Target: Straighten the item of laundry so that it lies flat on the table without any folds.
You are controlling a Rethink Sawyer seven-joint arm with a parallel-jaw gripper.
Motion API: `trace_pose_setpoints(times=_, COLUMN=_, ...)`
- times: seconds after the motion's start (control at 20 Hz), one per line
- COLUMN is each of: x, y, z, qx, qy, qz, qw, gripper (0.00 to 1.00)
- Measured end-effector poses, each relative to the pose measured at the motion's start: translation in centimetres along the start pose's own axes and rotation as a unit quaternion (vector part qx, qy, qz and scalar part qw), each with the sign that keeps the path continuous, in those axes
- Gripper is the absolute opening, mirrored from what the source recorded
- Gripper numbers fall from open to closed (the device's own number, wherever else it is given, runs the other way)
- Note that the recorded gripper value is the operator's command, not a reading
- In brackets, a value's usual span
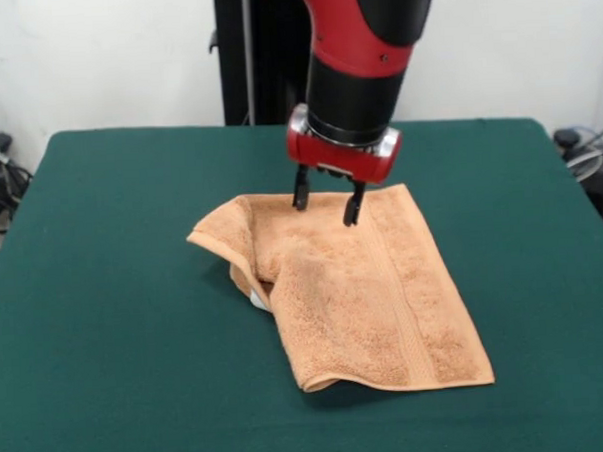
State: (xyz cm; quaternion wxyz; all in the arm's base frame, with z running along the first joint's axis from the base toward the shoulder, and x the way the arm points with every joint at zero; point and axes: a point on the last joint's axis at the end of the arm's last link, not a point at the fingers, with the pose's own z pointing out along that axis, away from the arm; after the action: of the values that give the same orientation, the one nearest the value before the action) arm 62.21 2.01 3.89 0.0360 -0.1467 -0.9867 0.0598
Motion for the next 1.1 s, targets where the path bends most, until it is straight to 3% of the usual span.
trace_pose_setpoints(times=0.5, x=0.2, y=0.1, z=0.8, qx=-0.003, qy=0.007, qz=0.000, qw=1.0000, gripper=1.00)
trace_pose_setpoints(times=1.1, x=-0.9, y=-2.3, z=1.6, qx=-0.018, qy=0.015, qz=0.026, qw=0.9994, gripper=1.00)
